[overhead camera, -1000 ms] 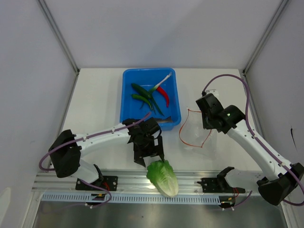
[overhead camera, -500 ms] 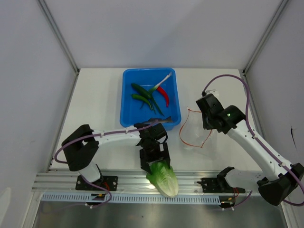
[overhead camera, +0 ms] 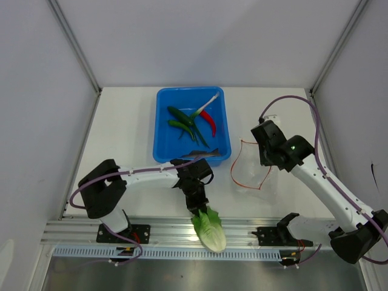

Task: Place the food in the zip-top bag and seal the zipper
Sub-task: Pick up the fake vegetable at the center of the board.

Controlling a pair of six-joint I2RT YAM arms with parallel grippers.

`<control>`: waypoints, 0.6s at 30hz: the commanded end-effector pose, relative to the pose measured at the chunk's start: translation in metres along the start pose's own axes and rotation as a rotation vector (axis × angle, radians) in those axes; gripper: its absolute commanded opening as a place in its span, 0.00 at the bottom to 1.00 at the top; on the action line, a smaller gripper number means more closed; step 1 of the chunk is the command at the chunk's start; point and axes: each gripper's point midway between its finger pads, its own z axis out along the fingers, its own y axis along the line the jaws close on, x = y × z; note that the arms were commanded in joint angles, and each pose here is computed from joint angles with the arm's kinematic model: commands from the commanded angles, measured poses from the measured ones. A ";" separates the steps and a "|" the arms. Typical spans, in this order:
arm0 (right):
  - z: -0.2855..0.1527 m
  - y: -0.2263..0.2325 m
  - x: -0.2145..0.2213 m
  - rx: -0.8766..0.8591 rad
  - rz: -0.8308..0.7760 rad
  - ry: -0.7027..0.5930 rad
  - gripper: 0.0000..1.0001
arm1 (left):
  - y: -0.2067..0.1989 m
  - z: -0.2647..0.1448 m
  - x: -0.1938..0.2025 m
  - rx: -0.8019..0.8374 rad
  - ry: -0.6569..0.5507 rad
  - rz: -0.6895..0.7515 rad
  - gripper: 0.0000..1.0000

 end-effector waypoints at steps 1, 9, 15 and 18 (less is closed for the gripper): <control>-0.004 -0.003 -0.003 0.005 0.012 -0.031 0.00 | -0.013 -0.015 0.004 0.072 -0.030 0.061 0.01; -0.002 0.002 -0.006 -0.008 0.016 -0.037 0.00 | -0.030 -0.063 -0.012 0.122 -0.276 0.215 0.01; -0.001 0.006 -0.008 -0.011 0.005 -0.029 0.00 | -0.069 -0.144 -0.009 0.407 -0.581 0.512 0.01; -0.002 0.008 -0.009 -0.023 0.004 -0.025 0.00 | -0.090 -0.182 -0.002 0.527 -0.715 0.646 0.01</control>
